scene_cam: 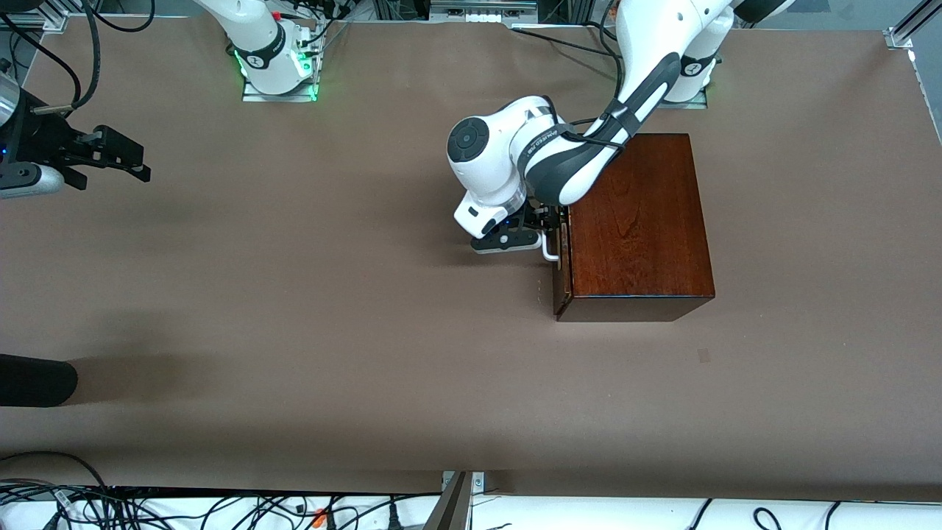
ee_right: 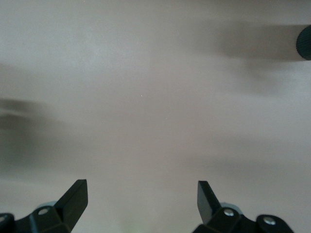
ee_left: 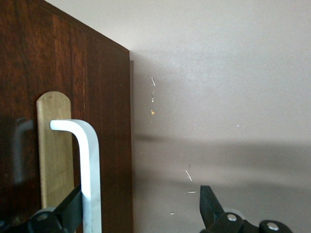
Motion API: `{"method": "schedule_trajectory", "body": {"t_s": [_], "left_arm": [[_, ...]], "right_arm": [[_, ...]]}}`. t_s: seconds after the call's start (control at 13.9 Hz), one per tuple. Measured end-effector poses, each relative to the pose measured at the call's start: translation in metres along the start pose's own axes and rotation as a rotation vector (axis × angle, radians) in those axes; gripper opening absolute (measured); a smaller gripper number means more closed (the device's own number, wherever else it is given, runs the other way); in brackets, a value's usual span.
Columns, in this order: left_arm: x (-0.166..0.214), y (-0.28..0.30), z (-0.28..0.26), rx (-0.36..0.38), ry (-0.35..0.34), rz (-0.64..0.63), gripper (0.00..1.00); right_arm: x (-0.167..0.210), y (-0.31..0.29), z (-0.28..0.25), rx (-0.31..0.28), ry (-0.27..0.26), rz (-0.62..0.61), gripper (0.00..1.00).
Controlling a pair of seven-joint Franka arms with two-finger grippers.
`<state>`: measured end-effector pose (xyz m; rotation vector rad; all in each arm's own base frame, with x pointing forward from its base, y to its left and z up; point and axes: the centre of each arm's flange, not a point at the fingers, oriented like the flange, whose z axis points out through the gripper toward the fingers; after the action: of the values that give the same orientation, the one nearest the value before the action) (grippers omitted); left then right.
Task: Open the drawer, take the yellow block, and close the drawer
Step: 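Pull the drawer out of the wooden box with the left gripper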
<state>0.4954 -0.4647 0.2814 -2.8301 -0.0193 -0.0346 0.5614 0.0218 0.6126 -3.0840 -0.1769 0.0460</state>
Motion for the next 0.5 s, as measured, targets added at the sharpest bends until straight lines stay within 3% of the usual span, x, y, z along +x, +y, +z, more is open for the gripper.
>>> {"method": "schedule_trajectory", "body": {"t_s": [0.5], "left_arm": [[-0.012,0.020,-0.009,-0.035,0.024,-0.019,1.00]], "right_arm": [[0.000,0.000,0.000,0.000,-0.001,0.000,1.00]]}}
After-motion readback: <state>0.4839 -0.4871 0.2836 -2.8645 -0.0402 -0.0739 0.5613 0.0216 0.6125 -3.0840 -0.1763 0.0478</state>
